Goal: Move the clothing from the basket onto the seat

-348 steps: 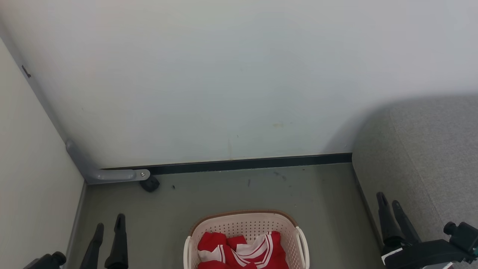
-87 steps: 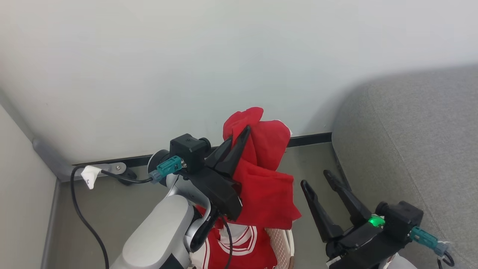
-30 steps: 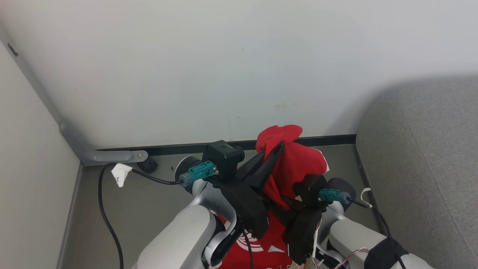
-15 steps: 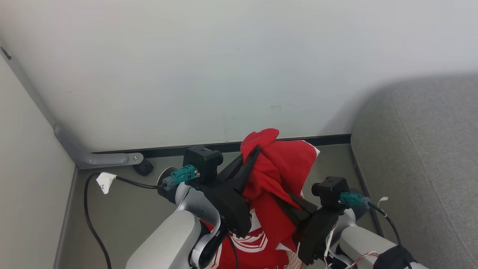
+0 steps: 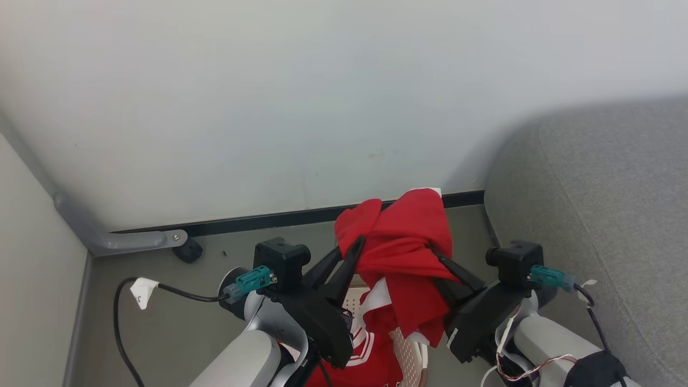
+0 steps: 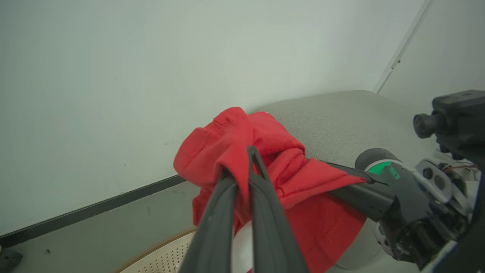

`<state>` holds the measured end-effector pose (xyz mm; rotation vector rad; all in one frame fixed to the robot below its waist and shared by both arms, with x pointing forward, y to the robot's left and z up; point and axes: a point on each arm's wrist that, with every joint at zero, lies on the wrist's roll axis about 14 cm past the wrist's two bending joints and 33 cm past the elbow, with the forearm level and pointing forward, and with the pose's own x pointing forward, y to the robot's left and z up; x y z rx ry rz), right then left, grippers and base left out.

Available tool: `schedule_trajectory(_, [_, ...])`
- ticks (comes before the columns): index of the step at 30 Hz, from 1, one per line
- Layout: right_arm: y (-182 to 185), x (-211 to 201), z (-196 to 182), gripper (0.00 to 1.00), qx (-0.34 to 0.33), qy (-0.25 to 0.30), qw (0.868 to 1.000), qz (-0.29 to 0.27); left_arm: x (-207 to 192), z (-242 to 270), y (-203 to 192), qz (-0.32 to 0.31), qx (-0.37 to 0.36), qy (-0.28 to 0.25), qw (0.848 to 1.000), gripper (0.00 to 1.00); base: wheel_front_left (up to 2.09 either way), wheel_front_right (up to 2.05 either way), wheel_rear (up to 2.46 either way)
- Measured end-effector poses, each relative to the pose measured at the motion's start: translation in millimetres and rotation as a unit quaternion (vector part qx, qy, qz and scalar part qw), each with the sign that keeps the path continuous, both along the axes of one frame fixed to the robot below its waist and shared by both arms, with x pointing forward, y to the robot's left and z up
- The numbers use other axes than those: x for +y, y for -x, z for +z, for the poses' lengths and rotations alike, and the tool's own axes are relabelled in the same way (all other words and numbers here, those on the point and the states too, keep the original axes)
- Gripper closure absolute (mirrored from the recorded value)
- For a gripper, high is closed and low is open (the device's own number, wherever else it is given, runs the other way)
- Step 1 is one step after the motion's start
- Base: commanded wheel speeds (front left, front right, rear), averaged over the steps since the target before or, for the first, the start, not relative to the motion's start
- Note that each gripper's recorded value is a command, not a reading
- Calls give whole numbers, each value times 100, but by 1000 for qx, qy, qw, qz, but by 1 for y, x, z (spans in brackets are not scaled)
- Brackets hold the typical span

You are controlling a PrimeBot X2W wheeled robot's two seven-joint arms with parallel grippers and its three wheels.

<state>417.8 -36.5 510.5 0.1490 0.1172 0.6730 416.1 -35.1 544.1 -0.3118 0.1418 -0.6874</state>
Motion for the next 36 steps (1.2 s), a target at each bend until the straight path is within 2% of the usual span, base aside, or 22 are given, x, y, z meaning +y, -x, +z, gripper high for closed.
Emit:
schedule_trajectory(8, [-11,-44,24,100,-28,-22,997,-69,-19,11,14,-40,-22,10,999,0,0,0,0])
schedule_trajectory(16, [-11,-84,39,100,-53,-20,991,-119,-33,20,23,-76,-45,13,996,0,0,0,0])
schedule_trajectory(36, [30,-178,57,100,-92,-3,966,-243,-86,26,43,-182,-88,-2,979,0,0,0,0])
